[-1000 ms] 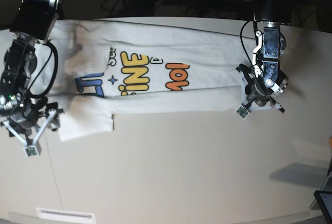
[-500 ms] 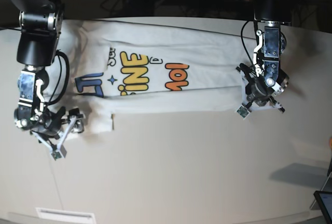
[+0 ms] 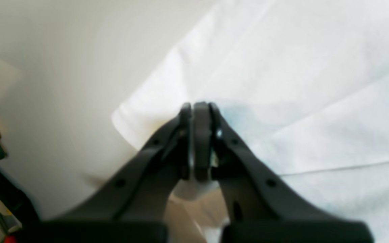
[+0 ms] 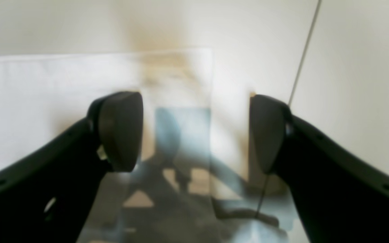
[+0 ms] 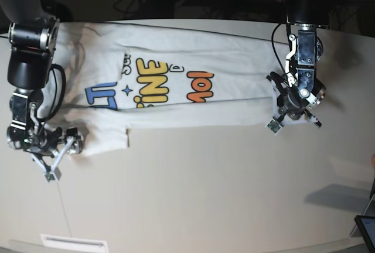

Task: Fold the T-shirt properly
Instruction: 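Move the right gripper to the folded edge near the hem and grasp it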

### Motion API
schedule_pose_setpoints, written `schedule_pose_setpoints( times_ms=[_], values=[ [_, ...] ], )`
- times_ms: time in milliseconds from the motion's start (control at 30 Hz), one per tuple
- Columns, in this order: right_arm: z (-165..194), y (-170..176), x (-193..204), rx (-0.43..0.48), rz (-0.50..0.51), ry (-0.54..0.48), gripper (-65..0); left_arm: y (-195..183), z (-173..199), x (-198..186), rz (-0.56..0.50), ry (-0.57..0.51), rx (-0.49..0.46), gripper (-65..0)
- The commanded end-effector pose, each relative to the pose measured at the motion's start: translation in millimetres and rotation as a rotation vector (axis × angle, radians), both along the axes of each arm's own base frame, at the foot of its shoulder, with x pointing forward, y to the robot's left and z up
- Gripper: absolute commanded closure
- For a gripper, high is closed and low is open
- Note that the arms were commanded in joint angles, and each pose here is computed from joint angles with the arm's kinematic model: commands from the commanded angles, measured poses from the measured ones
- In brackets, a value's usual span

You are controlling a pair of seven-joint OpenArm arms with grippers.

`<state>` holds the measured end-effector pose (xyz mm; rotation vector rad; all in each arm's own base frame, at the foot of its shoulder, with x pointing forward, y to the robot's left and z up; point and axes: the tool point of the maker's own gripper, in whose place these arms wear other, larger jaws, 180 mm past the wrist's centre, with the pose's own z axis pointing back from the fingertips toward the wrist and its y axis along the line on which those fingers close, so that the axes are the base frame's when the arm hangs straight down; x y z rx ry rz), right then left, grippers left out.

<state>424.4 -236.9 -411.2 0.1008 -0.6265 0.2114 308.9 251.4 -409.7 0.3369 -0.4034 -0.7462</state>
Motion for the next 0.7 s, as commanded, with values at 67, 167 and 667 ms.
schedule_pose_setpoints(
  times_ms=[67,167,667],
  values=[
    [17,-3,18,0.015,-0.009,-0.053,-48.0,-4,-5,-6,-0.013,0.03,-0.015,0.0],
    [14,7,18,-0.006,0.036,-0.042,-48.0,-4,-6,-6,-0.012,0.033,-0.015,0.0],
    [4,34,15,0.003,0.082,-0.016,-0.6,-4,-4,-4,-0.012,0.028,-0.015,0.0]
  ],
)
